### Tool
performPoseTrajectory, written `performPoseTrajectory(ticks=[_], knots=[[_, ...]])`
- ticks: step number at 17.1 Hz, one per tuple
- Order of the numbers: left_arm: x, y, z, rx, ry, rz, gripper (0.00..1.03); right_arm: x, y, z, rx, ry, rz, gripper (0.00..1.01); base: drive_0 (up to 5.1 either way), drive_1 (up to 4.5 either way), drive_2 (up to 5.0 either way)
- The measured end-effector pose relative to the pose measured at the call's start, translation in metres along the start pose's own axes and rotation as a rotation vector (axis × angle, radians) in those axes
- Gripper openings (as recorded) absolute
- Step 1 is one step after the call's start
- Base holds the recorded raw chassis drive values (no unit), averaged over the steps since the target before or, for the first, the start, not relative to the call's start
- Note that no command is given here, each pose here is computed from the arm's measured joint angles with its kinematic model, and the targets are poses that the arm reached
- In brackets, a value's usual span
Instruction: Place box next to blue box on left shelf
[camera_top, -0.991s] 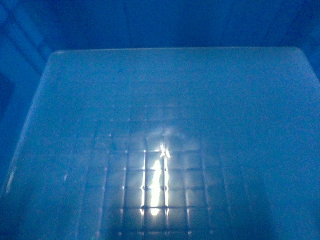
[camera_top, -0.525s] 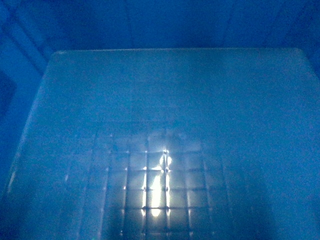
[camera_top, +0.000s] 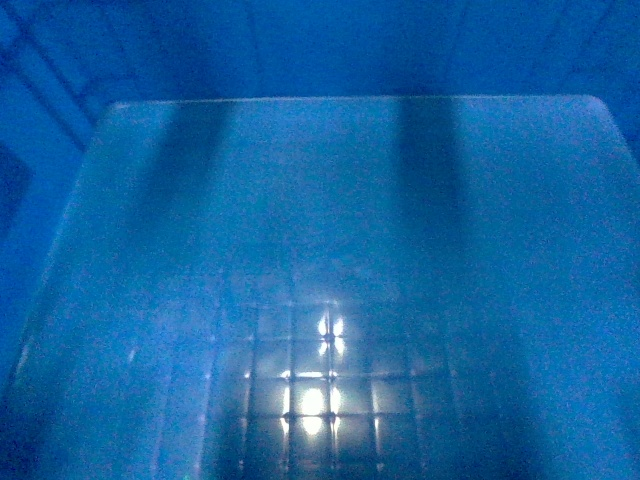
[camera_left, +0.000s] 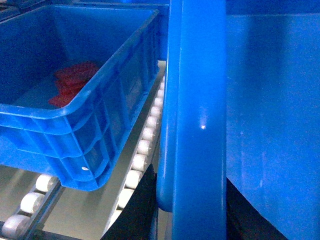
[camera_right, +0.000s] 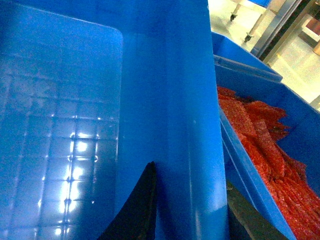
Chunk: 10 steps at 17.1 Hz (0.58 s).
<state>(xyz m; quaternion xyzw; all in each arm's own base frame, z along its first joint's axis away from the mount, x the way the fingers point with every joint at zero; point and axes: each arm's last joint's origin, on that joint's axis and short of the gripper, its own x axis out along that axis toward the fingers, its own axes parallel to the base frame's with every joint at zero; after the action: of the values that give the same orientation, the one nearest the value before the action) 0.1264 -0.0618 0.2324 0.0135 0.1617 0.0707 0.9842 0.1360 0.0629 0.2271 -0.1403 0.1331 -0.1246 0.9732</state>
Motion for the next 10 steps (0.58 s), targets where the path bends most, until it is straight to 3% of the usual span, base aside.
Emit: performPoseTrajectory(ticks=[10], knots=[[0.0, 0.0, 0.0, 0.0, 0.0, 0.0, 0.19, 0.0, 0.0, 0.0, 0.0, 0.0, 0.0, 0.22, 0.0, 0.0, 0.0]])
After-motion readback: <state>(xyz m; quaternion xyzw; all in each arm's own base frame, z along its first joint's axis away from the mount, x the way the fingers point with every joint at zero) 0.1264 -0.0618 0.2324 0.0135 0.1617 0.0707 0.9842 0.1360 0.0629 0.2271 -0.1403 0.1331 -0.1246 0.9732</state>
